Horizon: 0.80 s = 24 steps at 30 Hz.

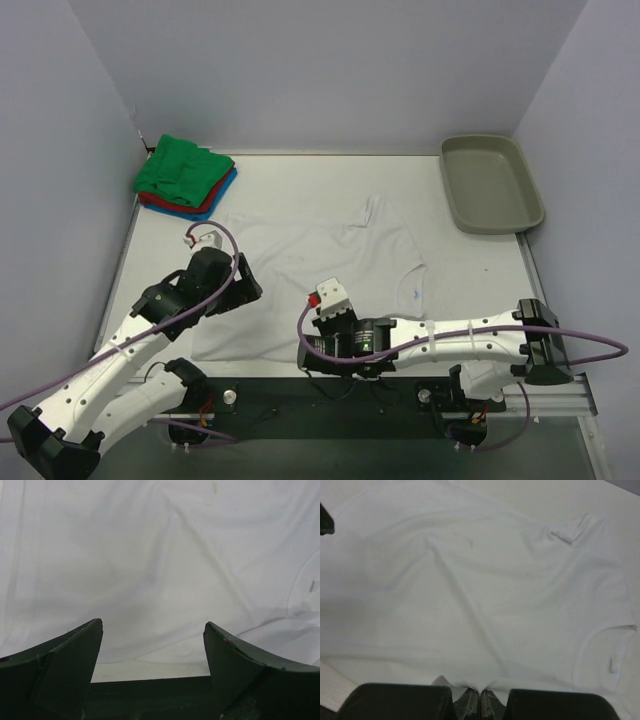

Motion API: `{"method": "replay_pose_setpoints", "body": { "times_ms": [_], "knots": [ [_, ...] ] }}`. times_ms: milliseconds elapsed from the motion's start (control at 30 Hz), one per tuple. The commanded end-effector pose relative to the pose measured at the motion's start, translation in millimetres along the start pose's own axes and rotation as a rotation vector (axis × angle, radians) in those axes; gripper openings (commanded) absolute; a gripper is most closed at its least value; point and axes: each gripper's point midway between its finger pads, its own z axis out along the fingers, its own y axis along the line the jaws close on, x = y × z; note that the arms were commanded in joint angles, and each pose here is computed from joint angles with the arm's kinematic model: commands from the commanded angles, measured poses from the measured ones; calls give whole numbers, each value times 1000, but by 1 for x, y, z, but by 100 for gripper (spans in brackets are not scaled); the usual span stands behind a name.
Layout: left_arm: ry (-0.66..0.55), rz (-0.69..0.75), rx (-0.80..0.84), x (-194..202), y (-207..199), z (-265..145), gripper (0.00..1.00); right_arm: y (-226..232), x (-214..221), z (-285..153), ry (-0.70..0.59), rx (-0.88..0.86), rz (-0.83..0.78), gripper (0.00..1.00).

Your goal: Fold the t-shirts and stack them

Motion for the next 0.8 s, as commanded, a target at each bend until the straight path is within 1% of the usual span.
{"method": "replay_pose_setpoints", "body": {
  "times_ms": [0, 67, 100, 133, 167, 233, 267, 367, 400, 500, 600, 633, 667, 767],
  "knots": [
    [37, 47, -116, -1, 17, -7, 89, -46, 0, 8, -2, 92, -26, 0],
    [59, 45, -132, 5, 21, -3, 89, -65, 8, 12, 13, 118, 27, 0],
    [58, 41, -128, 5, 20, -2, 88, -75, 20, 16, 31, 139, 17, 0],
    [57, 39, -127, 6, 21, -1, 88, -81, 24, 17, 34, 149, 30, 0],
    [59, 37, -131, 6, 22, -1, 87, -92, 23, 18, 33, 167, 76, 0],
    [79, 51, -146, 9, 24, 0, 87, -107, 36, 22, 53, 199, 93, 0],
    [97, 59, -166, 11, 28, -3, 87, -117, 36, 23, 54, 212, 132, 0],
    [156, 80, -225, 18, 37, -8, 86, -129, 41, 24, 59, 230, 148, 0],
    [191, 87, -269, 24, 45, -15, 84, -134, 41, 25, 63, 243, 159, 0],
    [247, 58, -388, 37, 68, -25, 82, -144, 41, 25, 55, 262, 183, 0],
    [243, -46, -395, 47, 77, -26, 82, -148, 39, 24, 36, 260, 199, 0],
    [263, -94, -387, 57, 81, -25, 81, -150, 39, 24, 32, 261, 206, 0],
    [261, -147, -386, 58, 84, -22, 80, -150, 38, 24, 23, 250, 222, 0],
    [295, -258, -395, 76, 94, -14, 76, -153, 39, 25, 22, 236, 228, 0]
  ]
}}
